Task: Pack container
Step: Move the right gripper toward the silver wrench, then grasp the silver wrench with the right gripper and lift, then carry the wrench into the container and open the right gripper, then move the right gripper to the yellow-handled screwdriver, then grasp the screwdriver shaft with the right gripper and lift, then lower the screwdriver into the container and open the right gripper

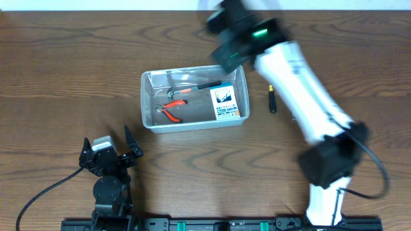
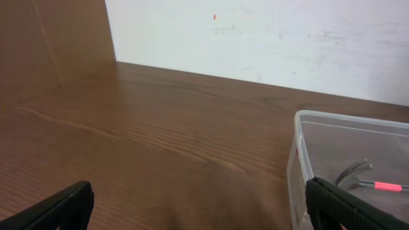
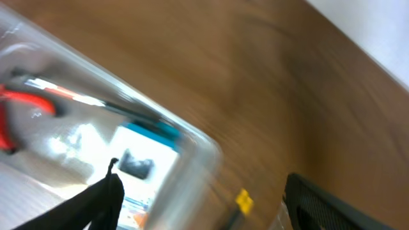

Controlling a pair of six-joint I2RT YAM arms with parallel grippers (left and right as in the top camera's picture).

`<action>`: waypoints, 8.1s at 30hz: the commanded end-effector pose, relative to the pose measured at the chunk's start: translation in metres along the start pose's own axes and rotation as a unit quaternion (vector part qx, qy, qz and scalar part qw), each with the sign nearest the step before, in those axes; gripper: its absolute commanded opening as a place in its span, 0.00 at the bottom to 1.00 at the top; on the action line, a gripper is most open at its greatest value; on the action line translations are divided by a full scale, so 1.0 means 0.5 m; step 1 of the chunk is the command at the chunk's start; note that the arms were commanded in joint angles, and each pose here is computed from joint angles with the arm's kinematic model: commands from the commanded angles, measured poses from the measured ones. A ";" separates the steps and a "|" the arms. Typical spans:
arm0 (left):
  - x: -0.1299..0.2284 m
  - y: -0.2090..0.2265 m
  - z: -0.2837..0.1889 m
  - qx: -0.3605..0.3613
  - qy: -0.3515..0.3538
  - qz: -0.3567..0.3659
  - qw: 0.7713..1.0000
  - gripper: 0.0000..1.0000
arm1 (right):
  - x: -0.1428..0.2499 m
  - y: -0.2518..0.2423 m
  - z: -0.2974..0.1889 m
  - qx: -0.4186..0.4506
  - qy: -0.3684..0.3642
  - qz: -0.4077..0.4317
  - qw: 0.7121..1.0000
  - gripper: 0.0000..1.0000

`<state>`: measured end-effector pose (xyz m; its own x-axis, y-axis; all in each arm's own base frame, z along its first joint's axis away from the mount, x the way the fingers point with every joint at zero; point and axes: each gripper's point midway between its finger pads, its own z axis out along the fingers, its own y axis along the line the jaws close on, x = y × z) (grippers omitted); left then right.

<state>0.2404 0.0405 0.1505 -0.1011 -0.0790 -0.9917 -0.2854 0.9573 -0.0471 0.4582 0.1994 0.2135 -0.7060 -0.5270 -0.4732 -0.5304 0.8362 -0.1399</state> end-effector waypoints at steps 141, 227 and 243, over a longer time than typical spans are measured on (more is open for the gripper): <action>0.032 0.008 0.002 -0.010 0.022 0.010 1.000 0.98 | 0.272 -0.136 0.123 0.000 0.177 0.371 0.912 0.60; 0.032 0.008 0.002 -0.011 0.022 0.010 1.000 0.98 | 0.070 0.289 0.120 -0.067 0.047 -0.319 0.944 0.76; 0.032 0.008 0.002 -0.011 0.022 0.010 1.000 0.98 | -0.006 -0.049 -0.218 0.048 -0.122 0.069 0.989 0.99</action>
<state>0.2403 0.0405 0.1504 -0.1015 -0.0789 -0.9917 -0.2854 0.9573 -0.0470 0.4123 0.1981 0.3134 -0.5028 -0.5508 -0.6661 -0.5510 0.7980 -0.2440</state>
